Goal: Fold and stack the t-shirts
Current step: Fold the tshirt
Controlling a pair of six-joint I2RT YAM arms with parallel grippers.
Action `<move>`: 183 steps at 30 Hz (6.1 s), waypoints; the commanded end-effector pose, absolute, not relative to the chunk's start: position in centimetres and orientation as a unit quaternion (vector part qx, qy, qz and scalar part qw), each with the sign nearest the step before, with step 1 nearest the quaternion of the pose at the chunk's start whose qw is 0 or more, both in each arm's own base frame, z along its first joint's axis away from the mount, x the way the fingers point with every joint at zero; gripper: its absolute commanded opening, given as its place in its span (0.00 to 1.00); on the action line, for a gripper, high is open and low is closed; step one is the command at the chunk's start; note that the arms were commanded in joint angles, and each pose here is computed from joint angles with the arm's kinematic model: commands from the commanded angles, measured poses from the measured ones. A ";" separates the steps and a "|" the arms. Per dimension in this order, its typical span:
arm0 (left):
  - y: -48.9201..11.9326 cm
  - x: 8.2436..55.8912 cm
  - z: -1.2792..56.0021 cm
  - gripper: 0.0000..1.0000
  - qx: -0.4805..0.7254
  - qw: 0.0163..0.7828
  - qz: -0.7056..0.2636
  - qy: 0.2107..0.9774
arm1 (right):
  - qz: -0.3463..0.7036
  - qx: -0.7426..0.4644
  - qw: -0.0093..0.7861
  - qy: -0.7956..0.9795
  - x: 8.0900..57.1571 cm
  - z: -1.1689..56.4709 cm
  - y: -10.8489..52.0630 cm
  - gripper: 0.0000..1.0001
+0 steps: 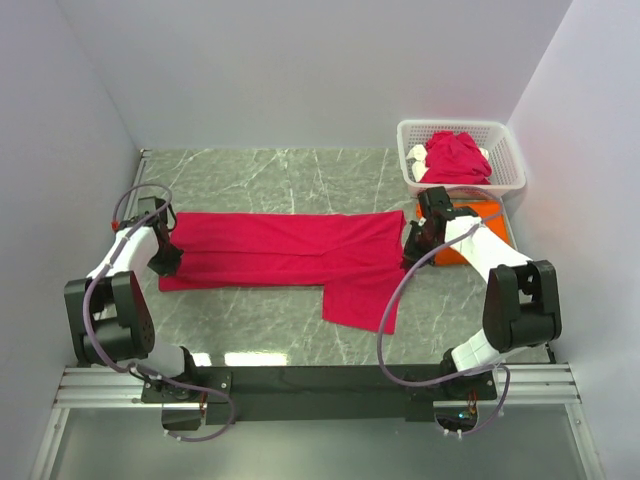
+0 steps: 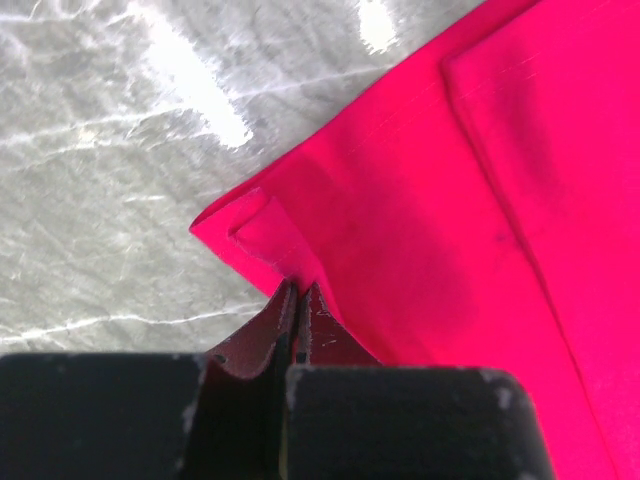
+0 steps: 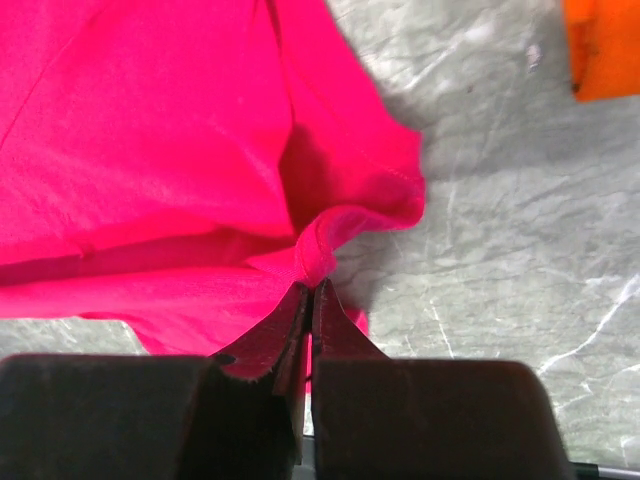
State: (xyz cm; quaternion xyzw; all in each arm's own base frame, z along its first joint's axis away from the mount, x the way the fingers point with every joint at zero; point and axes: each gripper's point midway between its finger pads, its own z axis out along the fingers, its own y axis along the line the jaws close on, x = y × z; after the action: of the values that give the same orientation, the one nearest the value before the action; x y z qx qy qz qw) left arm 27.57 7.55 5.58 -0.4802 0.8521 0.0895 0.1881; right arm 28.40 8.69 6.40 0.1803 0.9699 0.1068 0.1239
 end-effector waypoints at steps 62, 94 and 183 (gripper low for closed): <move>5.6 27.0 12.6 0.95 -0.370 0.391 0.040 0.842 | -0.018 -0.154 0.138 0.978 16.0 2.9 16.7 0.47; 5.1 27.4 11.6 0.95 -0.364 0.387 0.037 0.846 | -0.178 -0.157 0.289 0.927 31.1 13.9 17.1 0.00; 5.3 30.0 2.5 0.58 -0.413 0.204 0.079 0.884 | 0.191 0.238 0.240 0.922 29.9 3.6 5.7 0.43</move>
State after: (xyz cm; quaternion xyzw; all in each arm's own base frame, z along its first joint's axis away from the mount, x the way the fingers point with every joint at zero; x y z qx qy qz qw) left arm 29.73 5.05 2.29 -0.4100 0.8865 0.0776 0.2003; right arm 29.60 6.37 2.67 0.2505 0.9260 0.1885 0.2105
